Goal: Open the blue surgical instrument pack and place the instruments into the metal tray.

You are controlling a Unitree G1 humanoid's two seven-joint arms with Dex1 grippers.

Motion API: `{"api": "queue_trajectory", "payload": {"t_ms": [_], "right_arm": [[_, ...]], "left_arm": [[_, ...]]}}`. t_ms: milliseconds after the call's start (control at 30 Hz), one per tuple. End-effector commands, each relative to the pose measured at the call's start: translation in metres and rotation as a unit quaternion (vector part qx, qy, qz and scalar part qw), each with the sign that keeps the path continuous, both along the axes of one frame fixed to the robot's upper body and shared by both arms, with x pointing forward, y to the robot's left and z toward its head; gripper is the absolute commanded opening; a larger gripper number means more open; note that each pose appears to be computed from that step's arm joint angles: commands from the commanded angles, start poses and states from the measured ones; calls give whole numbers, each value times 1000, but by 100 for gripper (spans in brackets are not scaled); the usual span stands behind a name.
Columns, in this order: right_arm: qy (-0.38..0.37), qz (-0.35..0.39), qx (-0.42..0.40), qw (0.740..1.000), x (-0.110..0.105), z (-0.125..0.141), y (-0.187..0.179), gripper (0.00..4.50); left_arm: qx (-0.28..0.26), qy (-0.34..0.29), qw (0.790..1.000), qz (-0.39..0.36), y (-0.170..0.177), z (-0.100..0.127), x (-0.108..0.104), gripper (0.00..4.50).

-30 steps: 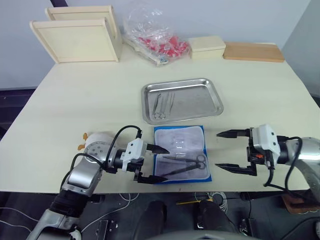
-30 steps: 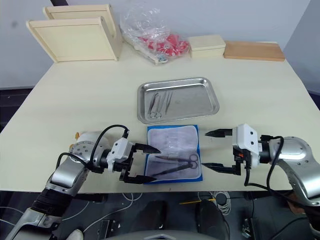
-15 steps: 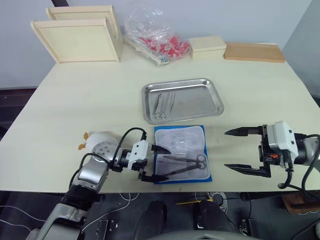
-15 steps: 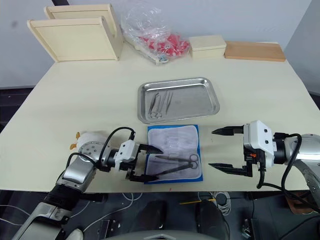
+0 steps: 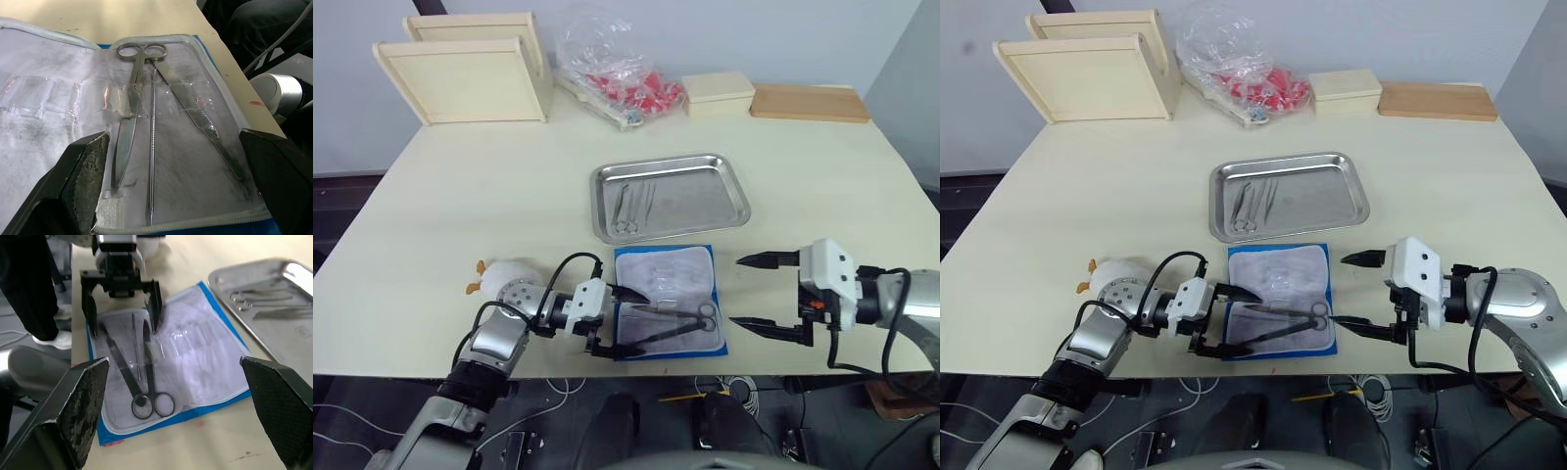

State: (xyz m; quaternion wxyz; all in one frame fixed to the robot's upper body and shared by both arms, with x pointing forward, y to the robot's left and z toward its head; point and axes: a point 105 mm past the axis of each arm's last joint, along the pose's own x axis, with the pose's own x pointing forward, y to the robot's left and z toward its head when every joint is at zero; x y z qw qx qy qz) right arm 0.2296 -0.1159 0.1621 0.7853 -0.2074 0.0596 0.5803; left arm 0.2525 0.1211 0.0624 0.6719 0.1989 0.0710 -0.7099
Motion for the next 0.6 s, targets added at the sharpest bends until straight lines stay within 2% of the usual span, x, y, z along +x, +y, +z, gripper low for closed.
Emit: {"api": "queue_trajectory", "payload": {"t_ms": [33, 233, 433, 600], "right_arm": [[-25, 0, -11, 1000, 3, 2, 15, 450], [-18, -3, -49, 999, 13, -21, 34, 450], [-28, -25, -99, 994, 28, -42, 38, 450], [-22, -27, -108, 994, 31, -49, 43, 450]], "left_arm": [[33, 48, 998, -1, 6, -23, -10, 448], [35, 51, 998, -2, 6, -23, -10, 448], [36, 53, 998, -2, 6, -23, -9, 448], [37, 56, 998, 1, 8, -24, -8, 448]]}}
